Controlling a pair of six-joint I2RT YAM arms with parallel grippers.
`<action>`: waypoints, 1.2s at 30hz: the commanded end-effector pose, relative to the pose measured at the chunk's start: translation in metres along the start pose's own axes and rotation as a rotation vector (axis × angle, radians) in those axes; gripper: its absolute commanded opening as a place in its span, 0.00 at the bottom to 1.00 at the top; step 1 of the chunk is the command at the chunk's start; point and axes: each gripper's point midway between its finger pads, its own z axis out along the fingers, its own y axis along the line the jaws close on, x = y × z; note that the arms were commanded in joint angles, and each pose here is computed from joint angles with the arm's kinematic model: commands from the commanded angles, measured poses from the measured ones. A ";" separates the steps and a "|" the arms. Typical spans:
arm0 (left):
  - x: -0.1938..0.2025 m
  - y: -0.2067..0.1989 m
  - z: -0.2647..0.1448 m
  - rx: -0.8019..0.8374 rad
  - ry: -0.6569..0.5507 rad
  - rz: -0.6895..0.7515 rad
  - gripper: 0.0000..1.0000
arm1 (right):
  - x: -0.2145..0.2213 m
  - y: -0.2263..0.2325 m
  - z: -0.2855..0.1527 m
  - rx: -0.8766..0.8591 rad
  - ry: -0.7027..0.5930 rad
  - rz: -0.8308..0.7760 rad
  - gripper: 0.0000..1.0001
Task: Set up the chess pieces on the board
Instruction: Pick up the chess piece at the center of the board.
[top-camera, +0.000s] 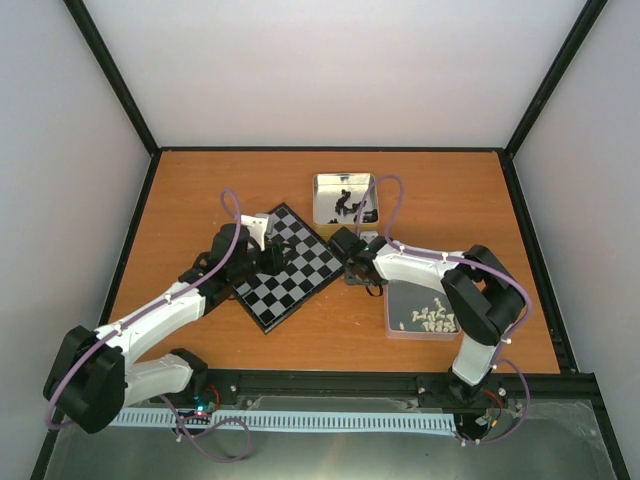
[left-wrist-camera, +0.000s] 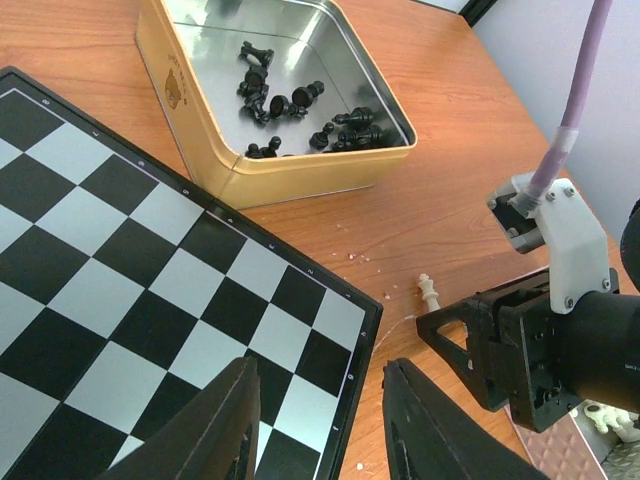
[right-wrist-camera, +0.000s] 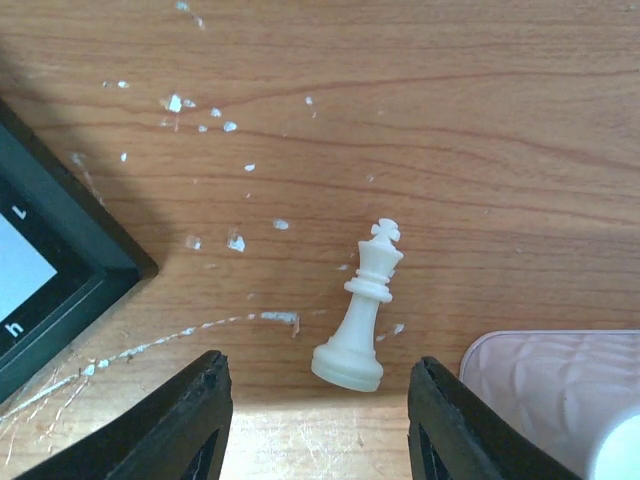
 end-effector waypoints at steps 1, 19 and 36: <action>-0.004 -0.002 -0.003 0.002 -0.013 -0.012 0.34 | -0.015 -0.003 0.001 0.020 -0.053 0.090 0.50; -0.010 -0.002 -0.005 -0.014 -0.028 -0.039 0.35 | 0.001 -0.016 0.028 0.054 -0.012 0.130 0.40; -0.014 -0.004 -0.010 0.013 -0.025 -0.095 0.45 | -0.021 0.000 0.005 -0.122 -0.133 0.080 0.17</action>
